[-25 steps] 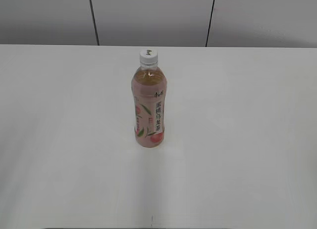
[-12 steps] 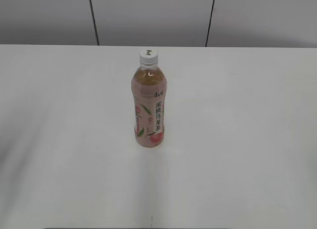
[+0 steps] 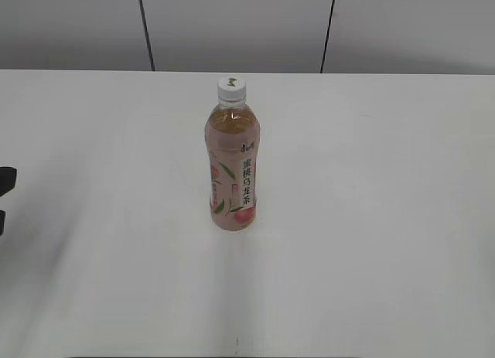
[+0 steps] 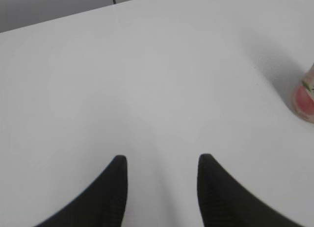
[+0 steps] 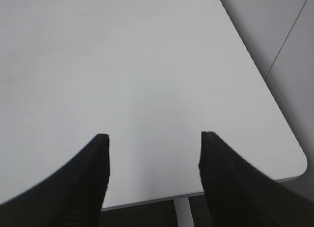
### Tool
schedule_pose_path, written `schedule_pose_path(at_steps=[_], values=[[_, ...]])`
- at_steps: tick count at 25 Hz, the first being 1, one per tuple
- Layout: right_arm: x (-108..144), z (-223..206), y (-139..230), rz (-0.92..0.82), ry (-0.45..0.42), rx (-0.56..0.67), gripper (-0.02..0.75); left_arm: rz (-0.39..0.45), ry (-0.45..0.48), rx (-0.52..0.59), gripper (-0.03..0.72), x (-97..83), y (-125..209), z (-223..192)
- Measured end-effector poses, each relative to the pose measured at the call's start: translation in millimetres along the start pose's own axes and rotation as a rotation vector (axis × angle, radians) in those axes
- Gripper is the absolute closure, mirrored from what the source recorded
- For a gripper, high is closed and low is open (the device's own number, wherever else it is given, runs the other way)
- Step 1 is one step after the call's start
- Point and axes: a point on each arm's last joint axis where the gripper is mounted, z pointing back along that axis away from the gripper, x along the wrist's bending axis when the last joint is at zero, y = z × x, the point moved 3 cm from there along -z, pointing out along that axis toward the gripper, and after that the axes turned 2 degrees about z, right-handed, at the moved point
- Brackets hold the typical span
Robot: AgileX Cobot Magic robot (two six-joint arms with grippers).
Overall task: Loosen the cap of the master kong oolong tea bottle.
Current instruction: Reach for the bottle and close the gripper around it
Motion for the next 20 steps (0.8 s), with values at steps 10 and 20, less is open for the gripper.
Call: schedule_pose_path(at_steps=[10,20], values=[[0.6,0.0,0.0,-0.003,-0.005,0.0,0.297,-0.207,0.095,0.038,0.365,-36.3,5.3,-19.4],[1.0,0.0,-0.1,-0.005,-0.009,-0.001,0.297,-0.34,0.123,0.096,0.305,-51.3,3.8,-46.2]])
